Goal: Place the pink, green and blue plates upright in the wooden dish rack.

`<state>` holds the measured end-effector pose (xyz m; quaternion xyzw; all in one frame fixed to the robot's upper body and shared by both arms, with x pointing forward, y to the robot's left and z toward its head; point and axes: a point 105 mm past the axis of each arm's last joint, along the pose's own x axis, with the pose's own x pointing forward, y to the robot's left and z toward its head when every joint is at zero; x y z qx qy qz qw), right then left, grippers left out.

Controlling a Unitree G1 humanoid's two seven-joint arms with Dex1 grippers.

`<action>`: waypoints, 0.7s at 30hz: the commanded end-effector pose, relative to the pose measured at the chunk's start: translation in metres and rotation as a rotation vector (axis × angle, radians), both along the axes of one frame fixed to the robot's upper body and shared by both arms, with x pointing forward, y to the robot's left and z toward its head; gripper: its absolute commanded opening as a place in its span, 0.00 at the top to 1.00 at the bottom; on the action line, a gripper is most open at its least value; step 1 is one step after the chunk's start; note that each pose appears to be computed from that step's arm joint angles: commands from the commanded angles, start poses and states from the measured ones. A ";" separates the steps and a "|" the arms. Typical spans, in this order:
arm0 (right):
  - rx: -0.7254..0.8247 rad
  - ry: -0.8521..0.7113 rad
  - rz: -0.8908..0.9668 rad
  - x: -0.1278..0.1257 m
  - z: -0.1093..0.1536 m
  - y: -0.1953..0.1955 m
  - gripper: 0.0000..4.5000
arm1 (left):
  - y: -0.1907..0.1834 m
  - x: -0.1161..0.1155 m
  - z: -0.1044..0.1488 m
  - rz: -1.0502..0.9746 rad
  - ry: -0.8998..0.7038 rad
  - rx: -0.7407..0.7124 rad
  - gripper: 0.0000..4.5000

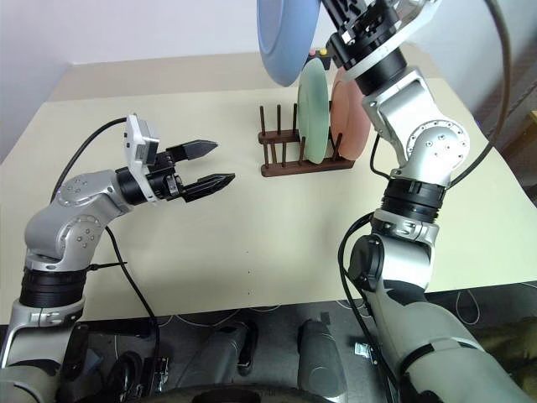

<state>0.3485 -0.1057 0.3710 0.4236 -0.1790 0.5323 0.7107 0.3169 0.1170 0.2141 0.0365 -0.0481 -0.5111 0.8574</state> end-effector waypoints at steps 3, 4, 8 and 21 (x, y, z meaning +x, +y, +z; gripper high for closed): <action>-0.022 -0.034 -0.013 -0.011 -0.003 0.009 0.99 | 0.002 -0.002 0.011 0.008 -0.044 -0.009 0.00; -0.050 -0.032 -0.024 -0.011 -0.009 0.012 0.99 | 0.002 -0.002 0.011 0.007 -0.044 -0.009 0.00; -0.107 -0.027 -0.040 -0.011 -0.020 0.019 0.99 | 0.000 -0.002 0.010 0.001 -0.042 -0.008 0.00; -0.213 0.008 -0.082 -0.003 -0.050 0.031 0.99 | 0.000 -0.002 0.009 0.001 -0.046 -0.005 0.00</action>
